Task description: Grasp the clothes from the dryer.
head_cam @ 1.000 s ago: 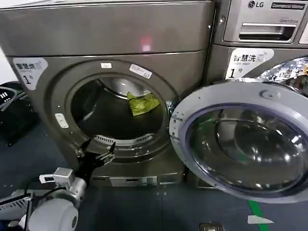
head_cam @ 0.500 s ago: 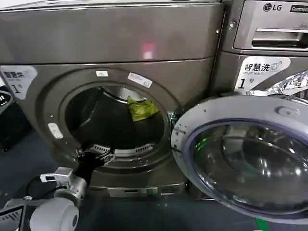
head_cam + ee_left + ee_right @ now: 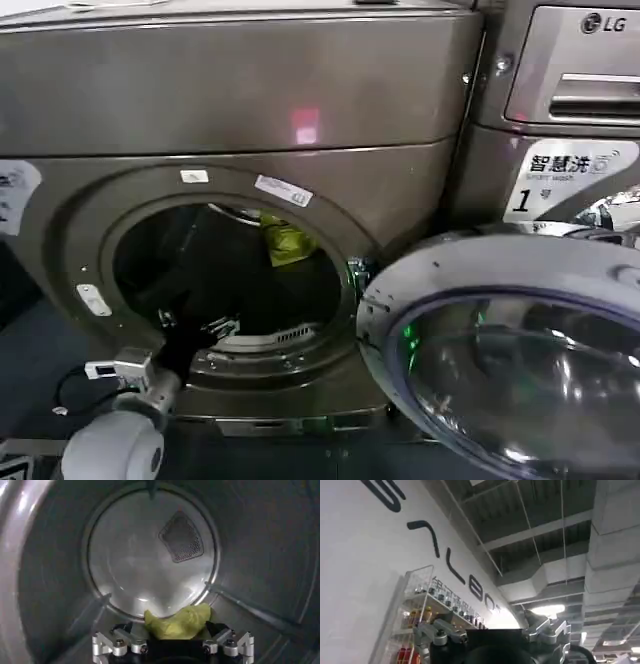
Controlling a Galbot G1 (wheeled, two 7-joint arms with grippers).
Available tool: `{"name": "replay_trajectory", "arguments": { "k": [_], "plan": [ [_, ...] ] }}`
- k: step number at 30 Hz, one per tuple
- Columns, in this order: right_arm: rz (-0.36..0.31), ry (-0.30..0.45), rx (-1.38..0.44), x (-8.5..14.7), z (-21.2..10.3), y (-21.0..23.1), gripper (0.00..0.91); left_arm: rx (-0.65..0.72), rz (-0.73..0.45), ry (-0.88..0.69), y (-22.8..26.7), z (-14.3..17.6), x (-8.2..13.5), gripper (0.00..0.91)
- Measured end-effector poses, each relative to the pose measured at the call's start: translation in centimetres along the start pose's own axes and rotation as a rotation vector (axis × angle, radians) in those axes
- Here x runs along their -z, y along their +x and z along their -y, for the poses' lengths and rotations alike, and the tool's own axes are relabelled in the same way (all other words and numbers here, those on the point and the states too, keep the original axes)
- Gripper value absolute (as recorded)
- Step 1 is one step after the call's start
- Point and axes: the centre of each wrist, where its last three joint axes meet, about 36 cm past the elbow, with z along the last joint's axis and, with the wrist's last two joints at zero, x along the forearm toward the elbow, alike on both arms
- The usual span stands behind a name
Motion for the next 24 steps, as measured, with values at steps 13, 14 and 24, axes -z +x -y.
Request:
{"name": "replay_trajectory", "arguments": {
  "k": [13, 14, 24],
  "plan": [
    [0.003, 0.005, -0.006, 0.26, 0.34, 0.07, 0.907, -0.007, 0.006, 0.006, -0.64, 0.11, 0.03, 0.907],
    [0.002, 0.005, -0.007, 0.25, 0.39, 0.06, 0.907, -0.007, 0.006, 0.006, -0.66, 0.11, 0.01, 0.907],
    [0.004, 0.005, -0.005, 0.28, 0.34, 0.1, 0.907, -0.008, 0.011, 0.005, -0.84, 0.12, 0.1, 0.907]
  ]
}}
